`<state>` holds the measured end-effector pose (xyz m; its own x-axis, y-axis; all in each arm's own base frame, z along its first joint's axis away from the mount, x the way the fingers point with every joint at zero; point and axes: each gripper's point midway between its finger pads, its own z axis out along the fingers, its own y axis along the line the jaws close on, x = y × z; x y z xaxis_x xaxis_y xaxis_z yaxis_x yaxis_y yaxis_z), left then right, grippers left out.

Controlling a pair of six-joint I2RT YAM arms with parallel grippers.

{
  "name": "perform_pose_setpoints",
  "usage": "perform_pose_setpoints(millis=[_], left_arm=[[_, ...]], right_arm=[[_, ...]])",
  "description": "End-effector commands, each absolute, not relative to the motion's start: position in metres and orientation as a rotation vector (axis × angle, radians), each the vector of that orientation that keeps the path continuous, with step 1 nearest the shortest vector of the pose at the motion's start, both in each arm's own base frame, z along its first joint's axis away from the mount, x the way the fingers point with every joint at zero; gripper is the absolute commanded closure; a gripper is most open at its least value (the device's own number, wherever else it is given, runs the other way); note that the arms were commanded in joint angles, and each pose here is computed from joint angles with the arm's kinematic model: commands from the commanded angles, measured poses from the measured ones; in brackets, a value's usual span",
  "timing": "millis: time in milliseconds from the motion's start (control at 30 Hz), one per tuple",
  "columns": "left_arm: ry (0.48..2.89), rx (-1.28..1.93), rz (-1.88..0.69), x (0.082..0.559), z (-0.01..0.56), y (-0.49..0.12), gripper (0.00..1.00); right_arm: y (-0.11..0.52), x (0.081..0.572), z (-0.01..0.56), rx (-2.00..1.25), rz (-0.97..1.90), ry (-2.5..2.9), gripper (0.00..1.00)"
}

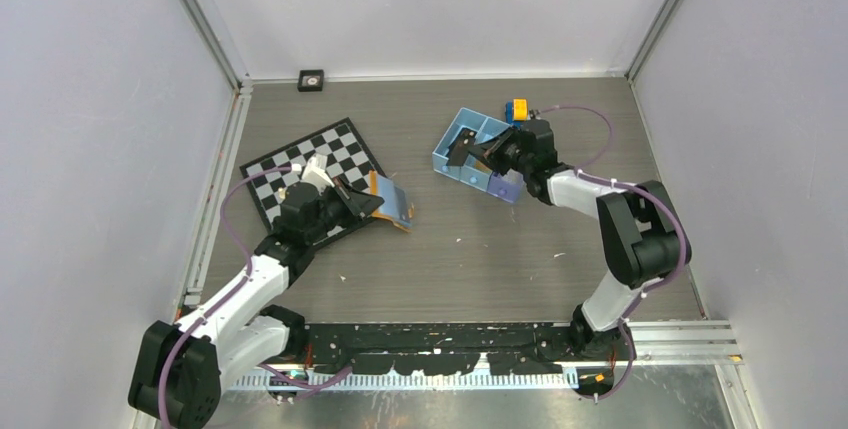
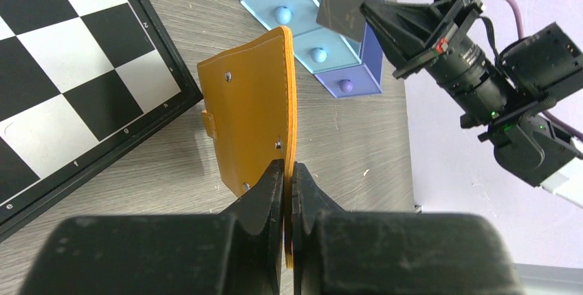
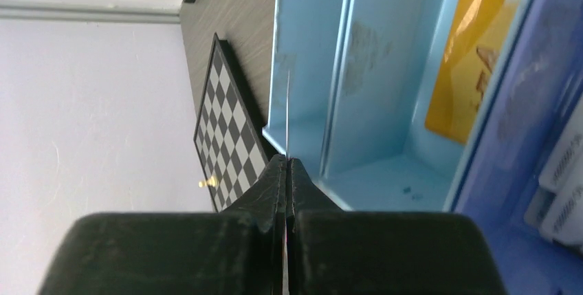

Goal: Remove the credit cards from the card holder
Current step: Place the credit card in the storage box.

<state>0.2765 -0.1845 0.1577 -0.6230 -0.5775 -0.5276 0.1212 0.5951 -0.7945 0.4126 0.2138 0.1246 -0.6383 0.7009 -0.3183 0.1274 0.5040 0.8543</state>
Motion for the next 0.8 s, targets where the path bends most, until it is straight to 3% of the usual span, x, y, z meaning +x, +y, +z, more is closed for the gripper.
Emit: perform_pose_setpoints(millis=[0, 767], left_arm=[[1.902, -0.328, -1.086, 0.286, 0.19, -0.184, 1.0], [1.898, -0.341, -1.087, 0.285, 0.19, -0.183, 1.0]], right_arm=[[0.214, 0.449, 0.145, 0.658, 1.077, 2.002, 1.0], [0.213, 0.496, 0.117, 0.713, 0.999, 2.031, 0.98]])
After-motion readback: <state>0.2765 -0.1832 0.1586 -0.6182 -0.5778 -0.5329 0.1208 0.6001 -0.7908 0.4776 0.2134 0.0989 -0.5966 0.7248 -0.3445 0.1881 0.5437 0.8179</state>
